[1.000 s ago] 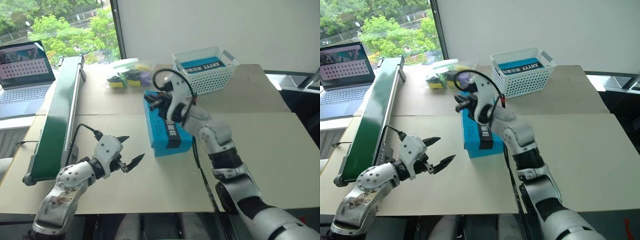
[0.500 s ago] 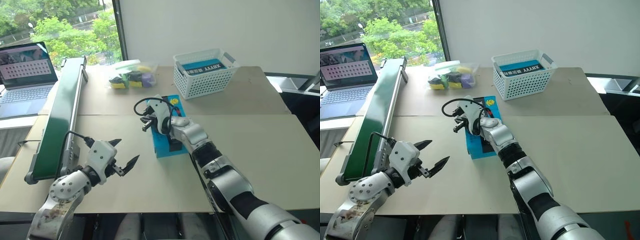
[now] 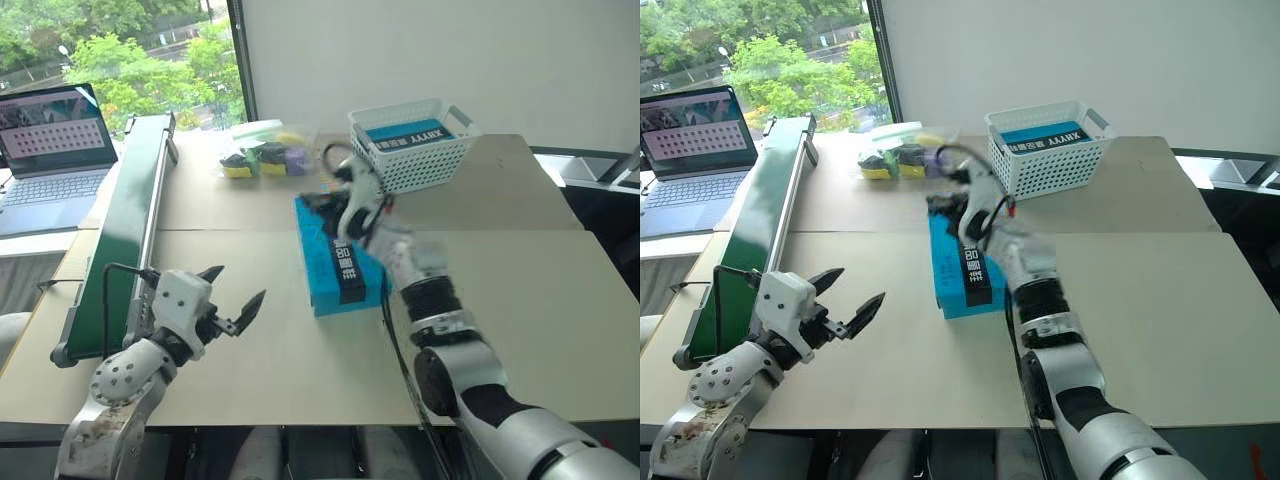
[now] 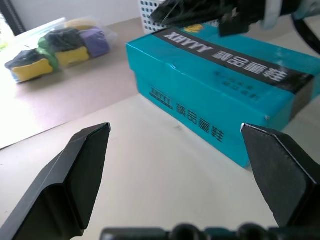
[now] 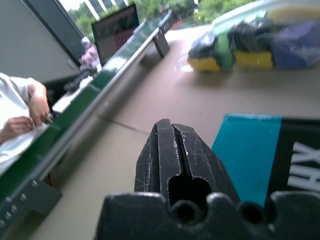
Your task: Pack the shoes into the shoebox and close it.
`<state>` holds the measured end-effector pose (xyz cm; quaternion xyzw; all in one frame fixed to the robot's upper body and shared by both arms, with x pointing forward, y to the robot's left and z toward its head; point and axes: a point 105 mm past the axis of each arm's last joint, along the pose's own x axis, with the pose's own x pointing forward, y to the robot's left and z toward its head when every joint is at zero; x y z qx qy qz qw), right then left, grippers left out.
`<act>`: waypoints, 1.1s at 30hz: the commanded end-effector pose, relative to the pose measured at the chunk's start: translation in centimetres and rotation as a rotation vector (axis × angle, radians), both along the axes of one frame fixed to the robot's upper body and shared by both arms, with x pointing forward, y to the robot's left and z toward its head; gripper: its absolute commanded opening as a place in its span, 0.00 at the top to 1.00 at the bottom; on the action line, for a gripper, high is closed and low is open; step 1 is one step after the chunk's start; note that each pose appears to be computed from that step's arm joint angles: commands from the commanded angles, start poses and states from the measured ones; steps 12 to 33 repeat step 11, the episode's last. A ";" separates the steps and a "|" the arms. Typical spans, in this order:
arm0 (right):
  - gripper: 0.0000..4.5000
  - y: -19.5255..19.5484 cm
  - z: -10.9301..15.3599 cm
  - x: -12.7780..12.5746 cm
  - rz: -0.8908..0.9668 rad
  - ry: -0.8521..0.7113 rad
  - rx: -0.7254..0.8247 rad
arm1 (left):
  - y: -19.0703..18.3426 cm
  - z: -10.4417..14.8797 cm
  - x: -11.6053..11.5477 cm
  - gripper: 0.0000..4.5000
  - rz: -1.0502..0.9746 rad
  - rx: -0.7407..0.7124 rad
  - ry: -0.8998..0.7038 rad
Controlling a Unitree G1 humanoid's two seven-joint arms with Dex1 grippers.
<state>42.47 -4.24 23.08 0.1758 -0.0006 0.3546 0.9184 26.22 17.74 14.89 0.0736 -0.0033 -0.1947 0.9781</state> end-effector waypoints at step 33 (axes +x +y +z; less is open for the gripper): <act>1.00 -9.8 -3.1 -0.3 -0.372 -0.113 -0.511 | 3.6 1.0 2.7 0.00 0.272 -0.131 -0.064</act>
